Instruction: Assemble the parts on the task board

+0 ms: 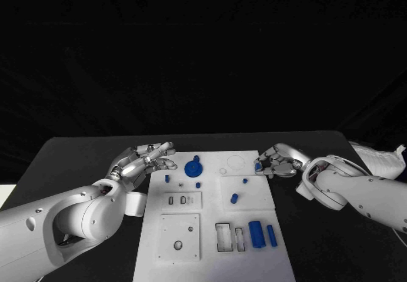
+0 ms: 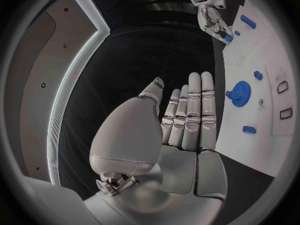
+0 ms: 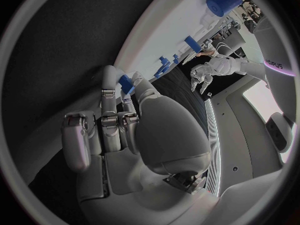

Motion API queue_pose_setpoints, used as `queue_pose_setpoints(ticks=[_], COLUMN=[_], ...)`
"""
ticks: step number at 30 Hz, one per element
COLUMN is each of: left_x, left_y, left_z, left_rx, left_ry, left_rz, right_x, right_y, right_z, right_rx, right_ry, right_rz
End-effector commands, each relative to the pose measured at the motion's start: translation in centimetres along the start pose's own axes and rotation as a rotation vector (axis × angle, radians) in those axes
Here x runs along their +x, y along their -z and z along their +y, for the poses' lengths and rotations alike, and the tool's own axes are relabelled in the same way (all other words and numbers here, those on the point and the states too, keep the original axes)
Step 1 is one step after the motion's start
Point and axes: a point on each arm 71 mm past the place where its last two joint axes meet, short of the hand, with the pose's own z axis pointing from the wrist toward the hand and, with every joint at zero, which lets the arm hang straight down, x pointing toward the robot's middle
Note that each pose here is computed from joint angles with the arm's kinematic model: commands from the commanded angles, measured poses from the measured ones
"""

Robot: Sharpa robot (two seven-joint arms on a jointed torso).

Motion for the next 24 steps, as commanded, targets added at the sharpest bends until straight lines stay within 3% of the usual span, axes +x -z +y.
queue_pose_setpoints(ticks=[1,13,24], left_x=[0.29,0.28,0.30], left_y=[0.02,0.03,0.03], left_z=[-0.05,-0.04,-0.02], left_rx=[0.005,0.002,0.000], left_ry=[0.005,0.005,0.005], left_rz=[0.022,0.022,0.023], right_x=[0.03,-0.30,-0.66], right_y=[-0.06,-0.19,0.09], right_z=[0.04,0.18,1.02], right_rx=[0.002,0.003,-0.015], right_ry=[0.016,0.049,0.058], right_rz=[-0.010,-0.067,-0.083])
